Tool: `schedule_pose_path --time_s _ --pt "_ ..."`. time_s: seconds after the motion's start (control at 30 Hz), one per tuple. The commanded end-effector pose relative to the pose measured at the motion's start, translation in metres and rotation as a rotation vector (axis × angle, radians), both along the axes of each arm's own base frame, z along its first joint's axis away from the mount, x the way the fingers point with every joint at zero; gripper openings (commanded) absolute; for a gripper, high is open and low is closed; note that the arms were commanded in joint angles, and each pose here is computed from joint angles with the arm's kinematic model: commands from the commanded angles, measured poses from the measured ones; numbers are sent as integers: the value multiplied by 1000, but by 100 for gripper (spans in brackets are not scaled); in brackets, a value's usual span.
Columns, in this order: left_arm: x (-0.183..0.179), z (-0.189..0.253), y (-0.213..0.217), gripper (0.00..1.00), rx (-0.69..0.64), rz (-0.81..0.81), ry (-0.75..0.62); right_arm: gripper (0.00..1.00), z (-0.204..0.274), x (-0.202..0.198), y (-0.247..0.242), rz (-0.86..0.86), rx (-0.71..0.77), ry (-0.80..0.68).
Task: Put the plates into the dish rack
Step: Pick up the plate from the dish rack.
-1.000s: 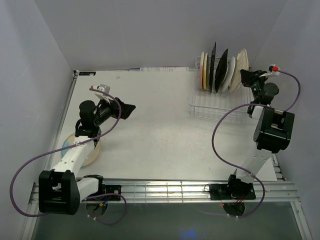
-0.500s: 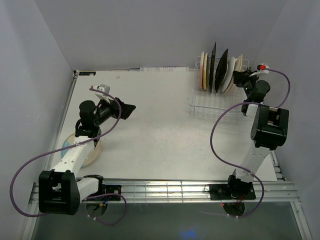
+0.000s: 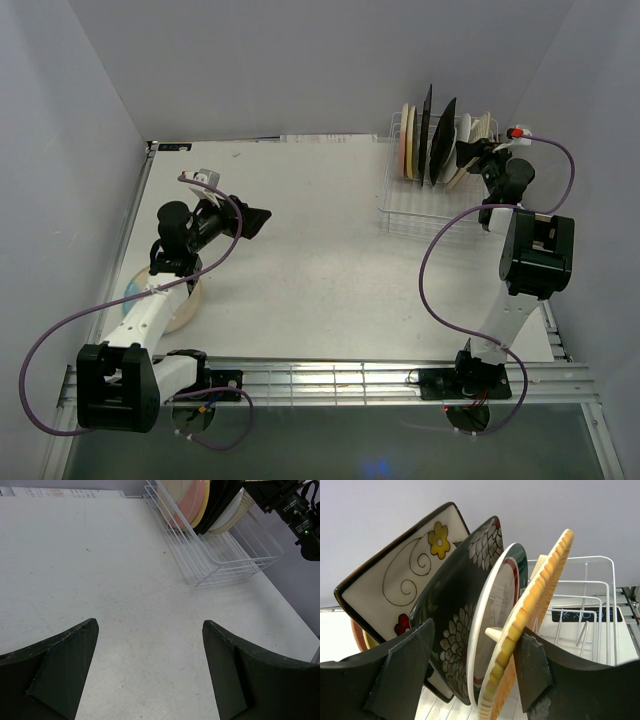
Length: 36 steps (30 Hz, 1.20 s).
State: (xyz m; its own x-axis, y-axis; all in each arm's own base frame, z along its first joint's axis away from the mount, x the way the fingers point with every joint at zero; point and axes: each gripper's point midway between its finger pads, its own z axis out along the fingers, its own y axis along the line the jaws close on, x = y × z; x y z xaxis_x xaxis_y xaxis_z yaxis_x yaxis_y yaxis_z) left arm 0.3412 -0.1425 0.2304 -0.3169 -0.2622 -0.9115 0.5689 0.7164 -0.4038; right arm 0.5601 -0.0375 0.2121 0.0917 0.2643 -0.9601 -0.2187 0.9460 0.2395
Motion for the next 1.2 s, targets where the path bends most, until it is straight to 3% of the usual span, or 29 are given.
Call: schedule_pose_path --time_s 0.0,0.13,0.67,0.97,1.17 --pt "-6 11 -1 95 7 -17 -50 69 41 -1 -3 -29 -26 -87" --pt "-6 11 -1 95 7 -18 -51 75 40 -1 -5 -45 -18 -76" --pt "-7 10 -2 95 7 -25 -47 82 25 0 -24 -86 46 -30" --pt "-7 12 -1 95 7 -23 -51 97 17 -6 -36 -97 106 -6" --pt "-7 12 -1 95 7 -23 -50 97 16 -12 -41 -121 128 6"
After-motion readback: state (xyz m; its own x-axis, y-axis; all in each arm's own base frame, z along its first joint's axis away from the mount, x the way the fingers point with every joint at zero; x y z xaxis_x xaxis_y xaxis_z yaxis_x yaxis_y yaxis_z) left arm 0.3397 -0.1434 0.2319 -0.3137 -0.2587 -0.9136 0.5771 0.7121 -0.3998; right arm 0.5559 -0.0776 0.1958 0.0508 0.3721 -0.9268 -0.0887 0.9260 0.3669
